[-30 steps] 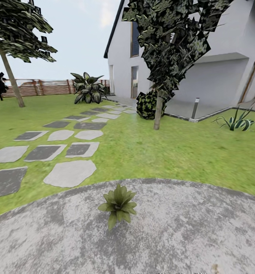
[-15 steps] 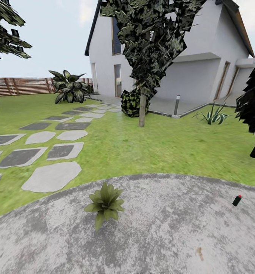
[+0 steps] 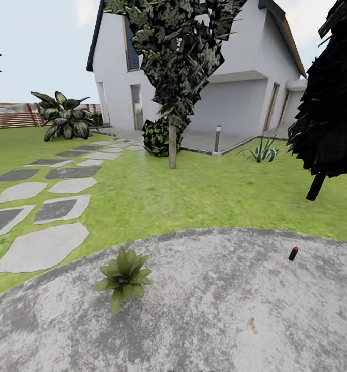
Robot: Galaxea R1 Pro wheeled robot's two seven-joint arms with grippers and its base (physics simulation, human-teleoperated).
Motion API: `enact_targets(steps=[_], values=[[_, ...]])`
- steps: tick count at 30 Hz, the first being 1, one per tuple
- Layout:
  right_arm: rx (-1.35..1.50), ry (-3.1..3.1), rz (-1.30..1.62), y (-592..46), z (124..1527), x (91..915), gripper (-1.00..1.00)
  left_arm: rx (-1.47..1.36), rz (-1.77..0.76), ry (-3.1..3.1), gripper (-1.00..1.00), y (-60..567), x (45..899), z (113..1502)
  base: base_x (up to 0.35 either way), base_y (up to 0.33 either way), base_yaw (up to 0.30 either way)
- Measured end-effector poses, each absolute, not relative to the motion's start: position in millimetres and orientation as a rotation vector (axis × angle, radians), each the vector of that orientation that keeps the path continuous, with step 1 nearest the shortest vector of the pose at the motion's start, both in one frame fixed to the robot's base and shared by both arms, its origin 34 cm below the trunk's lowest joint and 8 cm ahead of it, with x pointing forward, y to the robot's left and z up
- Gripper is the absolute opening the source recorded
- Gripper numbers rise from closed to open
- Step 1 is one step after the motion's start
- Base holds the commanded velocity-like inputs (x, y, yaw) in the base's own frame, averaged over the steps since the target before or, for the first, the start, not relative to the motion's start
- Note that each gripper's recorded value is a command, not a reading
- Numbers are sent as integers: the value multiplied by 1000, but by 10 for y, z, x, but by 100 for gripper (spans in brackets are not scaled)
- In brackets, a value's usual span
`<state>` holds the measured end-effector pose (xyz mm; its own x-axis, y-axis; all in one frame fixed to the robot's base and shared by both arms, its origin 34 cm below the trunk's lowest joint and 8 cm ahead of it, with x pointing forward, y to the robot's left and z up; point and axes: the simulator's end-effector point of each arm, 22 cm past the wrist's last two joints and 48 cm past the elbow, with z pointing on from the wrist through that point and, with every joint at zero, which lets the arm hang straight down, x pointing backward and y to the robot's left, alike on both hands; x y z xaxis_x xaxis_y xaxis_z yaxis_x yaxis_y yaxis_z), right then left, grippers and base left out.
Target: Pick up the pesticide atomizer in the garden and spray insectifuge to fully cover both potted plants in the garden.
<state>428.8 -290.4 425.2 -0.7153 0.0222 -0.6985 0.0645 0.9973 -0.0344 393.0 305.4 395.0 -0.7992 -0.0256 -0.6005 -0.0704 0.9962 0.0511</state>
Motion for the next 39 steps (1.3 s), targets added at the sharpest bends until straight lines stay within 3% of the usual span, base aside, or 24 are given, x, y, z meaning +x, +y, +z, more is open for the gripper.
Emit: enact_targets(steps=[39], values=[[58, 2388, -73, -2903, 3385, 4085, 100, -104, 109, 2515, 100, 3134, 3716, 3095, 0, 0, -277]])
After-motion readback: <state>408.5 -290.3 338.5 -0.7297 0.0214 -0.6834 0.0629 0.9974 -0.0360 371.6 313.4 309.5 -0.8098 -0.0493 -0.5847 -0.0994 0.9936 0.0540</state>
